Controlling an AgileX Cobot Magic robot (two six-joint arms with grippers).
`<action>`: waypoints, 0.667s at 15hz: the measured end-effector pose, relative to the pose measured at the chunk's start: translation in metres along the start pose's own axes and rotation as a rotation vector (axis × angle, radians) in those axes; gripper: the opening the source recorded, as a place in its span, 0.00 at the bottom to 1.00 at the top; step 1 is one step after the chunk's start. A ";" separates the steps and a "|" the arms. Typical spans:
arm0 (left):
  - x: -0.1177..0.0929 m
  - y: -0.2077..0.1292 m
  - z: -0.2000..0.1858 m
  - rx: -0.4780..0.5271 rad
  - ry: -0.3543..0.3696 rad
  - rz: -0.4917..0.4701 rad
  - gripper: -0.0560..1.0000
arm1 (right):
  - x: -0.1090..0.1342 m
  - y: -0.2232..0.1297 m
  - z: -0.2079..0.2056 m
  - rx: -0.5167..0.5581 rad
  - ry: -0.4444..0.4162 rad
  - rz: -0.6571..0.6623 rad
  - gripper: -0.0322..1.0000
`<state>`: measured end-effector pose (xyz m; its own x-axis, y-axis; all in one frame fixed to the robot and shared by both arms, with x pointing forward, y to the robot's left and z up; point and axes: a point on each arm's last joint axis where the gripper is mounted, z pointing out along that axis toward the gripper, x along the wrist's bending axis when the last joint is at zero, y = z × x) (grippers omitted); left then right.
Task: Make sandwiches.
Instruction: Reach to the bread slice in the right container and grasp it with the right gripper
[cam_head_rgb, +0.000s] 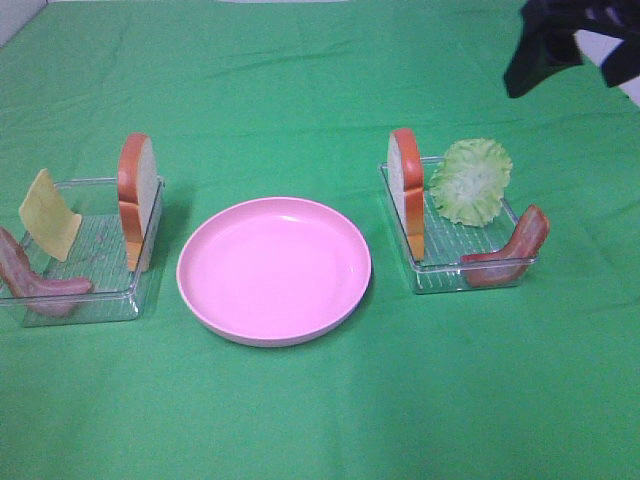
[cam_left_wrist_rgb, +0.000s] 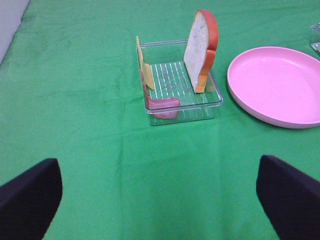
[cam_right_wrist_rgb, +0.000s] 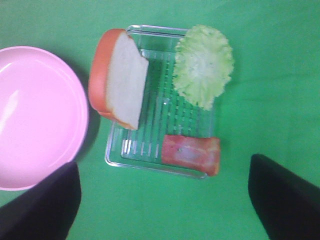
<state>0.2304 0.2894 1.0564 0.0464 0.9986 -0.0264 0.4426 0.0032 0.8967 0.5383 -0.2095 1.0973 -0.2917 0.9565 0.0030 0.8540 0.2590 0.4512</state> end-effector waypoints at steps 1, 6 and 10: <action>0.000 0.000 0.000 0.000 0.000 0.000 0.99 | 0.011 0.014 0.011 0.033 0.008 -0.015 0.88; 0.000 0.000 0.000 0.000 0.000 0.000 0.99 | 0.048 0.053 0.049 0.161 0.030 -0.041 0.88; 0.000 0.000 0.000 0.000 0.000 0.000 0.99 | 0.055 0.073 0.077 0.207 -0.014 -0.026 0.88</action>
<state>0.2304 0.2894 1.0564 0.0464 0.9986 -0.0264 0.4426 0.0032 0.8967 0.6181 -0.1280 1.0618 -0.3095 0.9507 -0.0196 0.9170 0.3039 0.2583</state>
